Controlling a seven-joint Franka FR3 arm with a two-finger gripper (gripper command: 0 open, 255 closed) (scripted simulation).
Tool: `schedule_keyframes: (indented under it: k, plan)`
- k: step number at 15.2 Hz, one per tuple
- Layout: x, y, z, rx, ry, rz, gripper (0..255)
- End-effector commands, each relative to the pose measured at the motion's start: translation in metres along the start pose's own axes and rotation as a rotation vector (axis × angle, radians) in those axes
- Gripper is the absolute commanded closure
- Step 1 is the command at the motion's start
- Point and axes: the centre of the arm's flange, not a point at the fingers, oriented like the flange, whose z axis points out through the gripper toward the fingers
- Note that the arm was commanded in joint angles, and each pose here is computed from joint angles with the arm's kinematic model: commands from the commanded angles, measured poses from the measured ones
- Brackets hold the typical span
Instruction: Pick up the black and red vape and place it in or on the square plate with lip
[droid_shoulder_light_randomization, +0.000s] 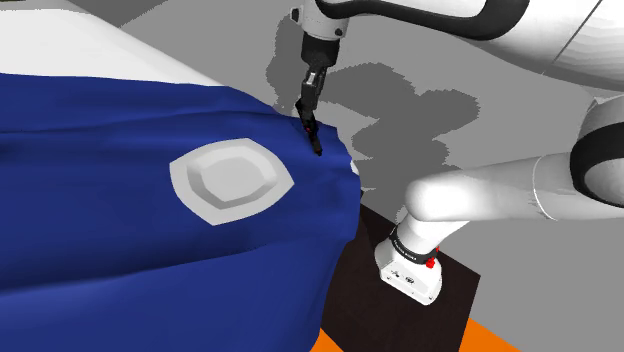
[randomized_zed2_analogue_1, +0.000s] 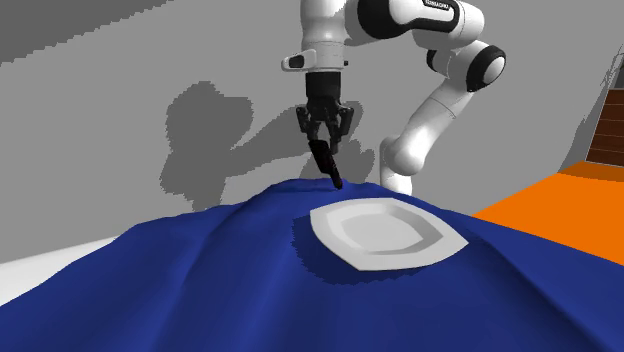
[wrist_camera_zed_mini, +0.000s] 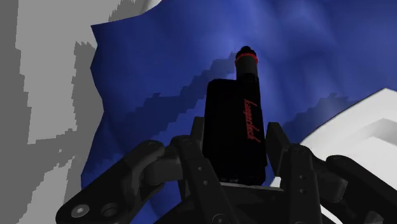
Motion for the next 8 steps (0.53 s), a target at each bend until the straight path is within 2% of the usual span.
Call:
schedule_keyframes:
  k: [1,8]
  plan:
    - [0.014,-0.023,0.0,0.001,0.0,0.001,255]
    - [0.067,-0.098,-0.002,0.001,0.0,0.001,255]
